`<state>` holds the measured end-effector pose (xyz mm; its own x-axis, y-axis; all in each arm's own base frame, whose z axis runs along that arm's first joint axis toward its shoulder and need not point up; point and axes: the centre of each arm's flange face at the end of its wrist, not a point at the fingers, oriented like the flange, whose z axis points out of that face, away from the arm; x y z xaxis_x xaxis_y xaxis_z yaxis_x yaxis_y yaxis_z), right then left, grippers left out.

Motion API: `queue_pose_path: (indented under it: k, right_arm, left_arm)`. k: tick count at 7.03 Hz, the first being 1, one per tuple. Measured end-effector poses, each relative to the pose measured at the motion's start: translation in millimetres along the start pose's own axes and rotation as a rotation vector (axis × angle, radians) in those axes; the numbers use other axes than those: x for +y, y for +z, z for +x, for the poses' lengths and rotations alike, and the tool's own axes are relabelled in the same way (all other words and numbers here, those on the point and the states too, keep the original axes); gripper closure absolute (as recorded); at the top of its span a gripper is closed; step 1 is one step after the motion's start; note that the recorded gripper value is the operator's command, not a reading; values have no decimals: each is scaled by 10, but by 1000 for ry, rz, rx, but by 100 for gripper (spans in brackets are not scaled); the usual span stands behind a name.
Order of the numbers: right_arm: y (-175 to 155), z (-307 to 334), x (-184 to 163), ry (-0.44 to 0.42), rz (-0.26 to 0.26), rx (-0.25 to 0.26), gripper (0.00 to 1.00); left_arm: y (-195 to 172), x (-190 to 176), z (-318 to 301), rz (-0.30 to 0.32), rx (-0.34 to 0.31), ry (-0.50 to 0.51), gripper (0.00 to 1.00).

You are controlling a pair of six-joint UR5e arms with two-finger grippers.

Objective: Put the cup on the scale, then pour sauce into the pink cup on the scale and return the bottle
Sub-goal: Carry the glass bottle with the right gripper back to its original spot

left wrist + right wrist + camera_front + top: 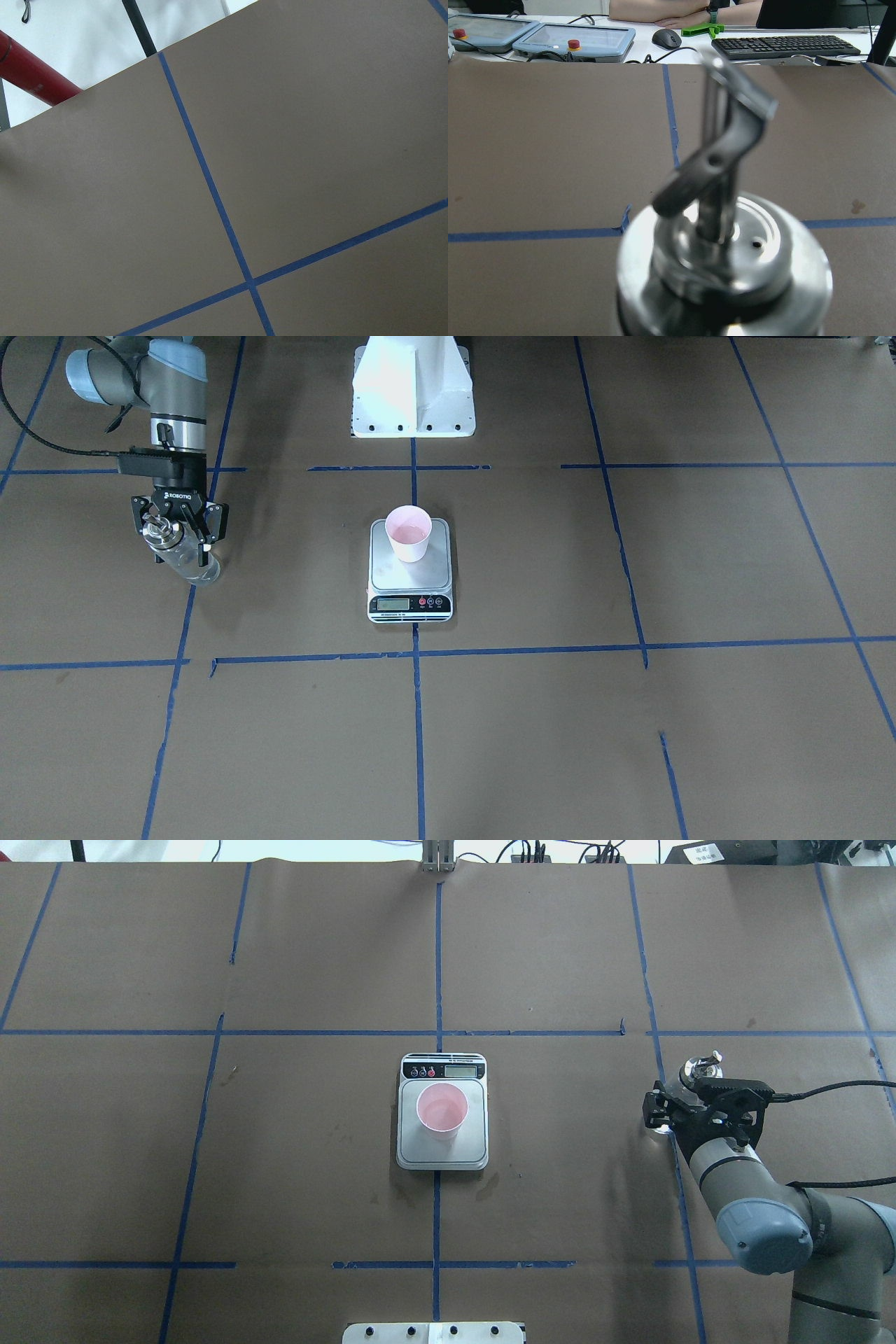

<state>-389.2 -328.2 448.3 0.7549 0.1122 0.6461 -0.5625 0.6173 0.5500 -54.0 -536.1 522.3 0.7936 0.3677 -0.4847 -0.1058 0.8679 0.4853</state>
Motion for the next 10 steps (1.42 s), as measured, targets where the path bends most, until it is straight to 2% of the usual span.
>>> queue_pose_path:
  k: [1,2,3,4,7,8,10]
  right_arm:
    - [4,10,10,-4,-8,1,54]
    - [8,21,10,-4,-13,1,41]
    - [11,30,-1,-3,-18,2,4]
    - [15,37,-13,-2,-22,2,0]
    - [2,36,-24,2,-34,-3,0]
    - [-20,29,-14,4,-61,-10,0]
    - [-43,63,63,-1,-148,-14,0]
  left_arm:
    - [2,-14,2,0,0,1,0]
    - [5,-25,1,0,0,1,0]
    - [9,-32,-2,0,1,1,0]
    - [13,-35,-5,-1,0,1,0]
    - [32,-36,-19,-5,0,-2,0]
    - [36,-35,-21,-5,1,-2,0]
    - [37,-34,-24,-6,0,-3,0]
